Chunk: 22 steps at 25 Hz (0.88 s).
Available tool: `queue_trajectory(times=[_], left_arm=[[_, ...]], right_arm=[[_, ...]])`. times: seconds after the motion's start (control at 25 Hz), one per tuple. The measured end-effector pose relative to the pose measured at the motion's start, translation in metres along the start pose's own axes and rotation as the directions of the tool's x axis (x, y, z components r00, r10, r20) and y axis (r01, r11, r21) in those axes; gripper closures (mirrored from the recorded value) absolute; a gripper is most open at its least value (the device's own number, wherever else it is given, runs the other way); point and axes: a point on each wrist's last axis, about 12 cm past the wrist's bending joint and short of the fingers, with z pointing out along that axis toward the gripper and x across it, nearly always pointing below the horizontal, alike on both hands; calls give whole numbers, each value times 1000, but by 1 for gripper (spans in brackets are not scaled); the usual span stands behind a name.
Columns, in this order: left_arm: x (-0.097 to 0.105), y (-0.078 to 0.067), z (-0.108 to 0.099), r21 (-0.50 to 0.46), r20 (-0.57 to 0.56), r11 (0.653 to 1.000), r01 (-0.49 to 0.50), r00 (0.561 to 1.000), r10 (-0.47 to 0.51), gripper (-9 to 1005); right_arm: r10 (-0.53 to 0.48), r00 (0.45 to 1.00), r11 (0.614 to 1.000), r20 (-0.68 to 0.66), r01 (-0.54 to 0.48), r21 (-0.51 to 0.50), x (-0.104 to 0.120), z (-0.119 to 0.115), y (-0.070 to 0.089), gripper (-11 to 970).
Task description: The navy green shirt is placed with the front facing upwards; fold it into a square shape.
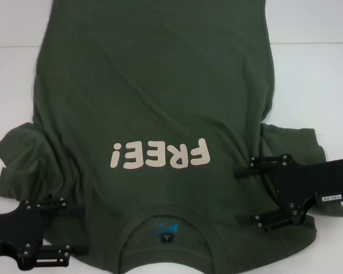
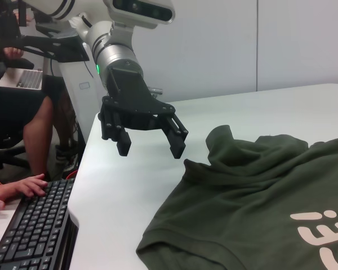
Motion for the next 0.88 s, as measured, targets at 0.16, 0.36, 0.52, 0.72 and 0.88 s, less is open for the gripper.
queue_trajectory(times=[0.16, 0.36, 0.52, 0.72, 0.88], left_arm=[[1, 0, -1, -9, 0, 1000, 2, 1000, -2, 230], [1, 2, -1, -20, -4, 1000, 3, 1000, -3, 230], [1, 3, 0, -27, -7, 1000, 2, 1000, -2, 231], [1, 4, 0, -32, -10, 999, 1, 1000, -1, 231], [1, 5, 0, -41, -10, 999, 1, 1000, -1, 231]], right_arm=[[-2, 1000, 1000, 2, 2, -1, -1, 0, 0, 48], [-2, 1000, 1000, 2, 2, -2, -1, 0, 0, 47], [-2, 1000, 1000, 1, 2, -3, -1, 1, 0, 47], [2, 1000, 1000, 2, -2, -5, 0, 1, 0, 48], [2, 1000, 1000, 0, -2, -4, 0, 1, 0, 47]])
